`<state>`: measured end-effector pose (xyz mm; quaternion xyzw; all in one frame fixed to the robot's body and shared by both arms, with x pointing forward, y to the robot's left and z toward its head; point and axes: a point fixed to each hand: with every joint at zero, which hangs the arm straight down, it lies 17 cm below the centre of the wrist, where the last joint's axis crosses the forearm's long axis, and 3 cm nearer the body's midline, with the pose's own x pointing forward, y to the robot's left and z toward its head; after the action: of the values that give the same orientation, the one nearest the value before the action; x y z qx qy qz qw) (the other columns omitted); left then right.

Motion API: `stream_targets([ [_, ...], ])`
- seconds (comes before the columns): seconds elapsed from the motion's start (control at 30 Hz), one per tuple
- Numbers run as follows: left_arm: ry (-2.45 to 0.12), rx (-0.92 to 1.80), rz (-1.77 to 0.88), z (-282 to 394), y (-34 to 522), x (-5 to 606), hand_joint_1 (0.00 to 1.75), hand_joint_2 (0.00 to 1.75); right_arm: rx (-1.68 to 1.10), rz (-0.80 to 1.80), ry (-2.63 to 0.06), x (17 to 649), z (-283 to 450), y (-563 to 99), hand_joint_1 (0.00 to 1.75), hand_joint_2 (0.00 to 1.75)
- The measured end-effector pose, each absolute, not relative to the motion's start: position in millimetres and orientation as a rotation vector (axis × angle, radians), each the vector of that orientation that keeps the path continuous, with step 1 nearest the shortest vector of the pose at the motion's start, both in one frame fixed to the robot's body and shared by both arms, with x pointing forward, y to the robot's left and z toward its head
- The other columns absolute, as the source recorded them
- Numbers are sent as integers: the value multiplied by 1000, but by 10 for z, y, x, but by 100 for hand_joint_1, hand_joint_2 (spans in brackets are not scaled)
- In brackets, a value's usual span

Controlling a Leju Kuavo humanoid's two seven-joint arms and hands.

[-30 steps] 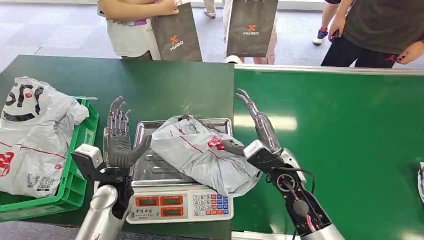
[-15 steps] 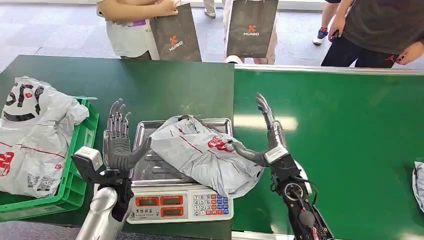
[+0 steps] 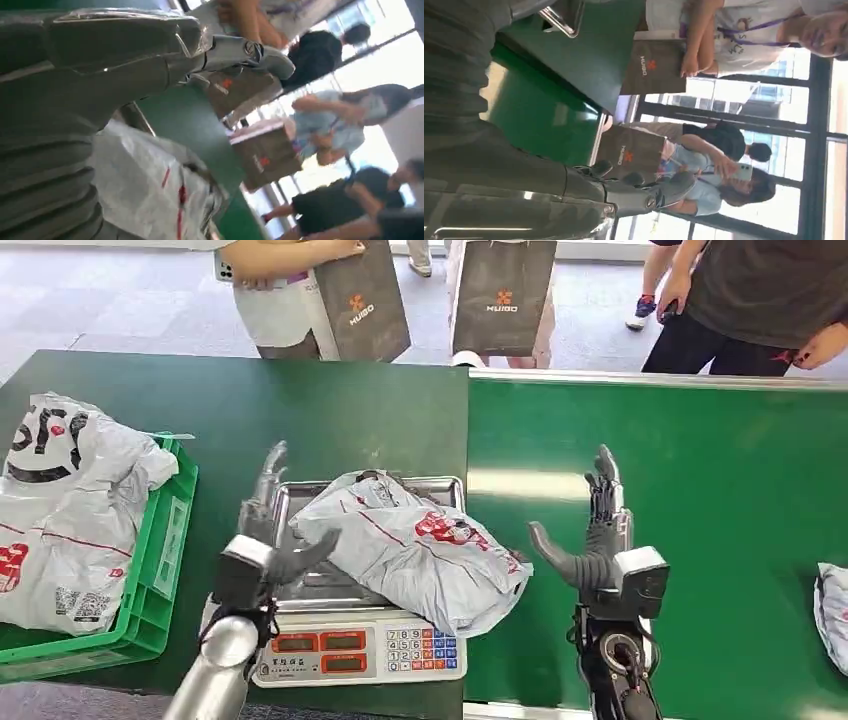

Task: Moved the parcel from conveyor to table for the left to box.

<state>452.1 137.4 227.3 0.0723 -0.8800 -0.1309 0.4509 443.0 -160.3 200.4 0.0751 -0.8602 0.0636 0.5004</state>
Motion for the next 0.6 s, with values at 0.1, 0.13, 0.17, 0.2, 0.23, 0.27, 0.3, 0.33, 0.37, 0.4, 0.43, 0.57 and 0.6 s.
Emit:
stream_targets([
  [0.1, -2104, 243, -574, 2087, 1054, 4611, 0, 175, 188, 147, -2073, 4424, 1987, -1614, 0, 175],
  [0.13, -2085, 259, -648, 2040, 981, 4641, 0, 175, 189, 147, -2071, 4424, 1983, -1618, 0, 175],
  [0.17, -2055, 258, -735, 1939, 870, 4651, 0, 175, 192, 147, -2071, 4424, 1983, -1617, 0, 175],
  [0.2, -2027, 247, -813, 1838, 774, 4654, 0, 175, 194, 147, -2069, 4425, 1983, -1614, 0, 175],
  [0.23, -2001, 236, -867, 1746, 702, 4651, 0, 175, 200, 148, -2067, 4424, 1982, -1608, 0, 175],
  [0.27, -1977, 224, -913, 1665, 641, 4650, 0, 175, 200, 147, -2067, 4424, 1981, -1608, 0, 175],
  [0.3, -1952, 218, -952, 1582, 600, 4661, 0, 175, 203, 147, -2065, 4424, 1979, -1609, 0, 175],
  [0.33, -1926, 216, -987, 1509, 579, 4682, 0, 175, 203, 149, -2064, 4424, 1975, -1609, 0, 175],
  [0.37, -1899, 215, -1026, 1425, 551, 4699, 0, 175, 203, 149, -2062, 4426, 1971, -1612, 0, 175],
  [0.4, -1883, 218, -1045, 1381, 548, 4721, 0, 175, 204, 149, -2060, 4425, 1969, -1611, 0, 175],
  [0.43, -1864, 215, -1068, 1327, 537, 4732, 0, 175, 203, 149, -2057, 4427, 1963, -1611, 0, 175],
  [0.57, -1779, 208, -1188, 1123, 477, 4786, 0, 175, 202, 151, -2052, 4430, 1952, -1611, 0, 175],
  [0.6, -1769, 207, -1200, 1103, 474, 4801, 0, 175, 203, 150, -2052, 4430, 1953, -1611, 0, 175],
])
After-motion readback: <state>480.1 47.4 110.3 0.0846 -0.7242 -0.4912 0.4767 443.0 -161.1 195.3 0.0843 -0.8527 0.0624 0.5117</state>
